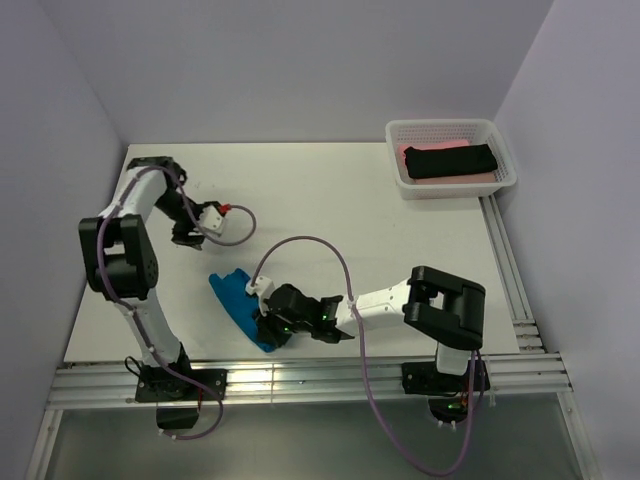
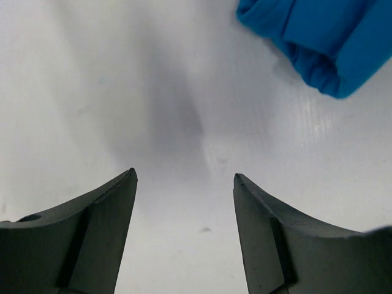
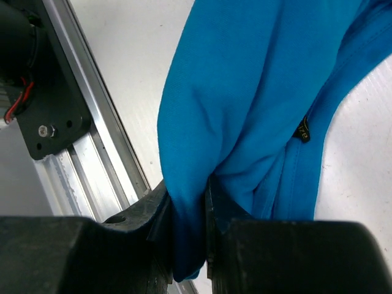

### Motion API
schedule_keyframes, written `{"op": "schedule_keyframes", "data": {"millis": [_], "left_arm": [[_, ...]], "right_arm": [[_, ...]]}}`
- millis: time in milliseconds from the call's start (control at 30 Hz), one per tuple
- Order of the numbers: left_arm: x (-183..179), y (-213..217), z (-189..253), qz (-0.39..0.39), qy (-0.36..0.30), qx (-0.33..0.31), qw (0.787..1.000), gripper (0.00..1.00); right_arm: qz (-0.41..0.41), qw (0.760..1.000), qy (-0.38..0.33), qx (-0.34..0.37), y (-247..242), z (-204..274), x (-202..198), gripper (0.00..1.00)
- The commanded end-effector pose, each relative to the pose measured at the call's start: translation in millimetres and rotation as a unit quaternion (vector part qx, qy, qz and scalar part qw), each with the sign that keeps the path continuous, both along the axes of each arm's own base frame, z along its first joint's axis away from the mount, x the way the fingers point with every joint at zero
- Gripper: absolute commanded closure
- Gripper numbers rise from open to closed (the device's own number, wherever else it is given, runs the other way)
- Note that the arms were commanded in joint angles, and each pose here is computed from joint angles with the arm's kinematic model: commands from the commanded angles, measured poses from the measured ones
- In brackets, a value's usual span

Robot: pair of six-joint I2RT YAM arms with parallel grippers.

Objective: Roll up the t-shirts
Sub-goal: Roll the tshirt

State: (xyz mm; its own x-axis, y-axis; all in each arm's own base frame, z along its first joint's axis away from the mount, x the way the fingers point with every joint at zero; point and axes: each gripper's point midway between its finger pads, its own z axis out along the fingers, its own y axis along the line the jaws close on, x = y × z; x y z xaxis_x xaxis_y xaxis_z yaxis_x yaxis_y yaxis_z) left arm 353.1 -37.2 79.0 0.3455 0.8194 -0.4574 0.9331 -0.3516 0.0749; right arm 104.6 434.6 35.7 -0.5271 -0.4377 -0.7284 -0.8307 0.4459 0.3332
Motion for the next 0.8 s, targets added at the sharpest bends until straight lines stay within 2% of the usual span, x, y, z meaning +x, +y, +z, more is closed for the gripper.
{"op": "schedule_keyframes", "data": {"millis": [0, 67, 100, 133, 233, 367, 400, 433, 500, 633, 767], "left_arm": [[-1.4, 4.5, 45.8, -0.017, -0.085, -0.107, 0.99, 0.31], [-10.6, 23.3, 48.3, 0.005, -0.11, -0.148, 0.983, 0.3], [-15.3, 40.2, 55.2, -0.002, -0.148, -0.147, 0.978, 0.3], [-23.3, 44.4, 52.1, -0.008, -0.157, -0.15, 0.976, 0.3], [-58.9, 44.6, 33.5, -0.005, -0.172, -0.178, 0.969, 0.31], [-78.7, 31.1, 17.8, 0.002, -0.21, -0.189, 0.959, 0.34], [-69.4, 30.8, 16.1, -0.006, -0.249, -0.188, 0.95, 0.34], [-77.5, 24.5, 5.0, -0.004, -0.252, -0.196, 0.948, 0.33], [-72.6, 19.4, 9.1, -0.007, -0.284, -0.209, 0.936, 0.33], [-71.0, 3.8, 16.6, -0.005, -0.3, -0.251, 0.92, 0.32], [-68.2, -2.6, 14.9, -0.028, -0.357, -0.247, 0.9, 0.31]], "right_arm": [[0.019, 0.998, 0.052, -0.037, -17.8, -32.1, -15.8, 1.0], [0.013, 0.997, 0.07, -0.032, -19.6, -34.7, -12.7, 1.0], [0.018, 0.996, 0.083, -0.03, -21.6, -37.1, -14.1, 1.0], [0.013, 0.995, 0.093, -0.023, -21.5, -36.3, -8.9, 1.0], [0.012, 0.993, 0.116, -0.019, -22.3, -38.6, -2.7, 1.0], [0.014, 0.99, 0.141, -0.009, -20.3, -38.8, 0.9, 1.0], [0.011, 0.989, 0.144, -0.008, -20.2, -39.7, 2.9, 1.0], [0.012, 0.988, 0.151, -0.007, -19.8, -39.3, 2.1, 1.0], [0.005, 0.987, 0.158, -0.009, -20.1, -41.7, 7.2, 1.0], [-0.003, 0.984, 0.175, -0.015, -22.2, -45.2, 13.8, 1.0], [-0.006, 0.983, 0.185, -0.017, -24.6, -46.5, 17.8, 1.0]]}}
